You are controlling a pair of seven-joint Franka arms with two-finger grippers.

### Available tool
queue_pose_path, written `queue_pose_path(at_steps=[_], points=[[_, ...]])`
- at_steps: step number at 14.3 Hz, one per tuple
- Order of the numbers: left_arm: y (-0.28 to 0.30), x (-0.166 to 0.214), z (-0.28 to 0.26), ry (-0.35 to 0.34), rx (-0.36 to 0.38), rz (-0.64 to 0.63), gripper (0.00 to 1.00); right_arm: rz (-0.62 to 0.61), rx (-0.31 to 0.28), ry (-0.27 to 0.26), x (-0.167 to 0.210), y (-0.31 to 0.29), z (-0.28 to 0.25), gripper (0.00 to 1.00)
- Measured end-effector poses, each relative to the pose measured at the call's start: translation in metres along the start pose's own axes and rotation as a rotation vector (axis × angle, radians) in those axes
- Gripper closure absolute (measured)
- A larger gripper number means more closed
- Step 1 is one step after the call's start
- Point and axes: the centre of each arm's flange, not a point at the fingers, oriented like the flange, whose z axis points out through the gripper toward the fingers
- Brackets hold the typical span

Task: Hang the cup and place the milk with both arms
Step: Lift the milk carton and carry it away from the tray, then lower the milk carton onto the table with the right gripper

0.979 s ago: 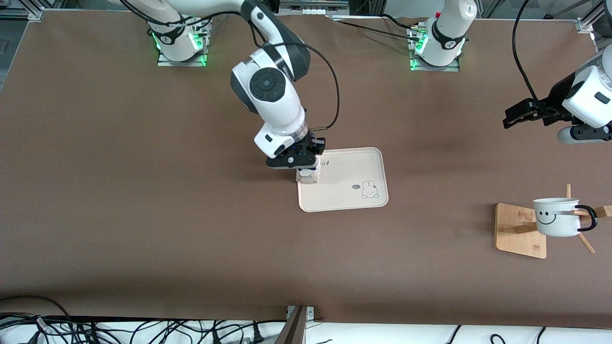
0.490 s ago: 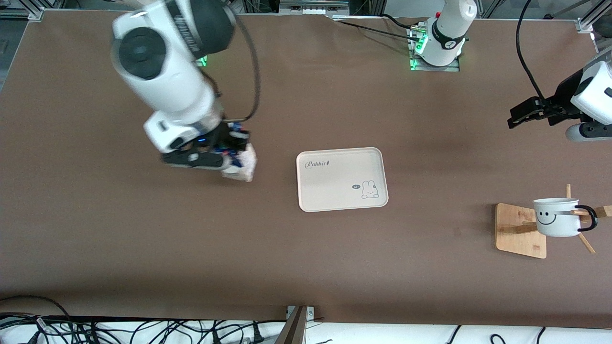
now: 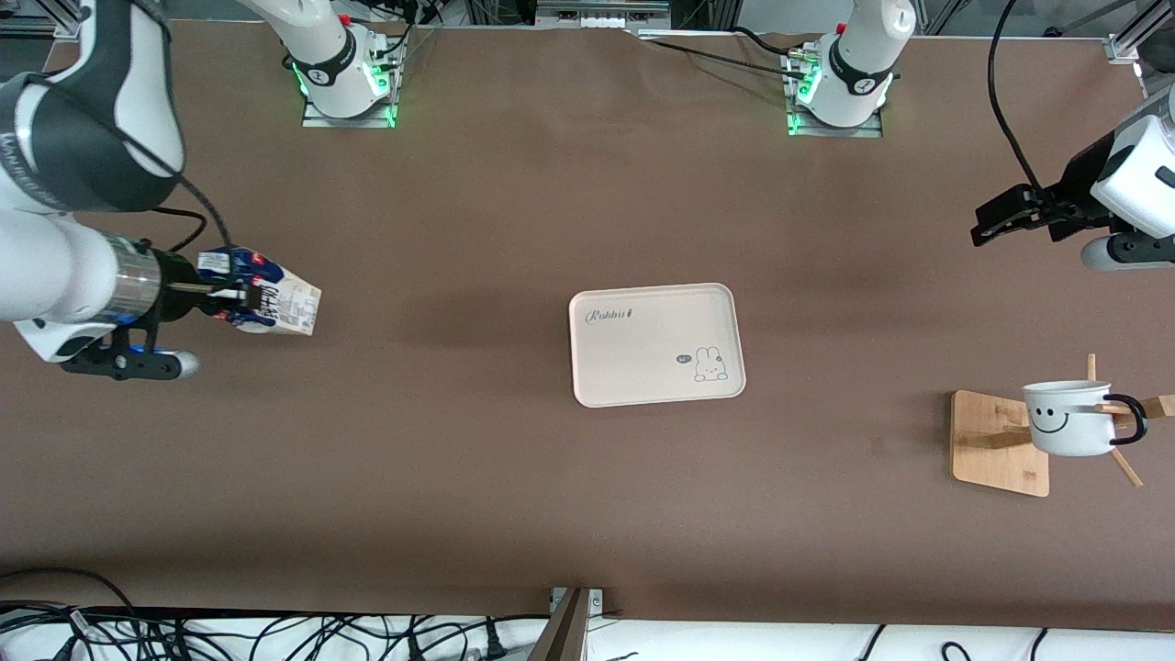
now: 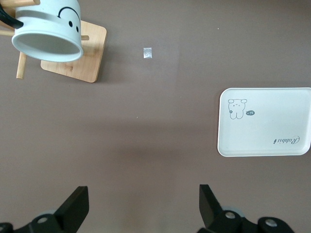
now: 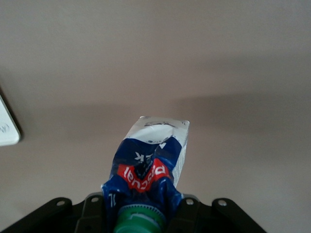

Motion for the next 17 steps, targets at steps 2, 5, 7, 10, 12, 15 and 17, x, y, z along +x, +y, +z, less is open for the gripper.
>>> queue_pose_path(at_steps=[2,5,7,10,12,15,17], points=[[0.0,0.0,0.0,0.0,0.0,0.0,0.0,-0.056,-0.015,-0.021,0.004,0.013,0.006,0.63],[0.0,0.0,0.0,0.0,0.0,0.0,0.0,-0.096,-0.062,-0.031,0.02,0.015,0.031,0.64],[0.0,0.0,0.0,0.0,0.0,0.0,0.0,-0.1,-0.067,-0.033,0.034,0.016,0.058,0.64],[0.0,0.0,0.0,0.0,0.0,0.0,0.0,-0.101,-0.068,-0.038,0.046,0.021,0.092,0.64],[0.0,0.0,0.0,0.0,0.0,0.0,0.0,-0.096,-0.067,-0.013,0.053,0.025,0.111,0.64],[0.0,0.0,0.0,0.0,0.0,0.0,0.0,-0.089,-0.066,0.038,0.062,0.033,0.14,0.64],[0.0,0.0,0.0,0.0,0.0,-0.001,0.0,-0.087,-0.067,0.068,0.067,0.037,0.159,0.64]])
